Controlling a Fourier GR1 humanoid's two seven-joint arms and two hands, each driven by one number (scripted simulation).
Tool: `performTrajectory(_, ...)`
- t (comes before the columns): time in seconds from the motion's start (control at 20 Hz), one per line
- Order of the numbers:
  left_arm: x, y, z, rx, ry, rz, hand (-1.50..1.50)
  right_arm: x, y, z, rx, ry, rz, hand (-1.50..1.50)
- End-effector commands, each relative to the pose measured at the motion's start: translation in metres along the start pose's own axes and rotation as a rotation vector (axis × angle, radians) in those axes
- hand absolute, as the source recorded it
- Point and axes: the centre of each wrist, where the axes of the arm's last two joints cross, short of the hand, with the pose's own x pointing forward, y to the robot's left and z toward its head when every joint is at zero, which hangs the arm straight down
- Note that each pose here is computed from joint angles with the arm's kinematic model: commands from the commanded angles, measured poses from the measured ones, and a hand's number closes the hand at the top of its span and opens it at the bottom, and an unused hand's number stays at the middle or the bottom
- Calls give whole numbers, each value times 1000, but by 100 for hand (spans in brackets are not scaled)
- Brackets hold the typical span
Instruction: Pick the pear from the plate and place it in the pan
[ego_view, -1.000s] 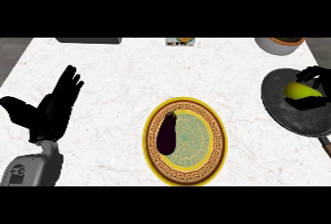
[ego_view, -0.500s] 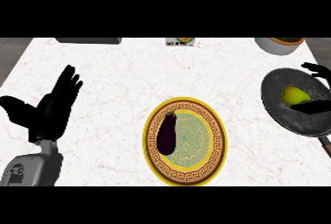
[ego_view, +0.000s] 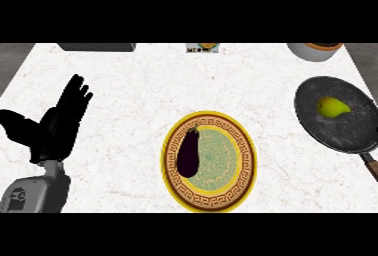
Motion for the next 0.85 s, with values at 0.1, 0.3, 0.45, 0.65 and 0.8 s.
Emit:
performTrajectory(0.1,-8,3,18,-7,12,9,0,-10,-83,54,15,-46,-215,-150)
performTrajectory(0.3,-2,-2,3,17,3,-15,0,-24,-81,70,92,-58,-266,-150)
performTrajectory(0.45,-2,19,6,16,2,-5,0,-22,-104,86,59,-68,-239,-150)
performTrajectory(0.65,-1,19,12,10,6,-18,0,-28,-106,98,42,-74,-243,-150)
performTrajectory(0.8,-4,11,8,6,1,6,0,-33,-103,103,65,-58,-214,-150)
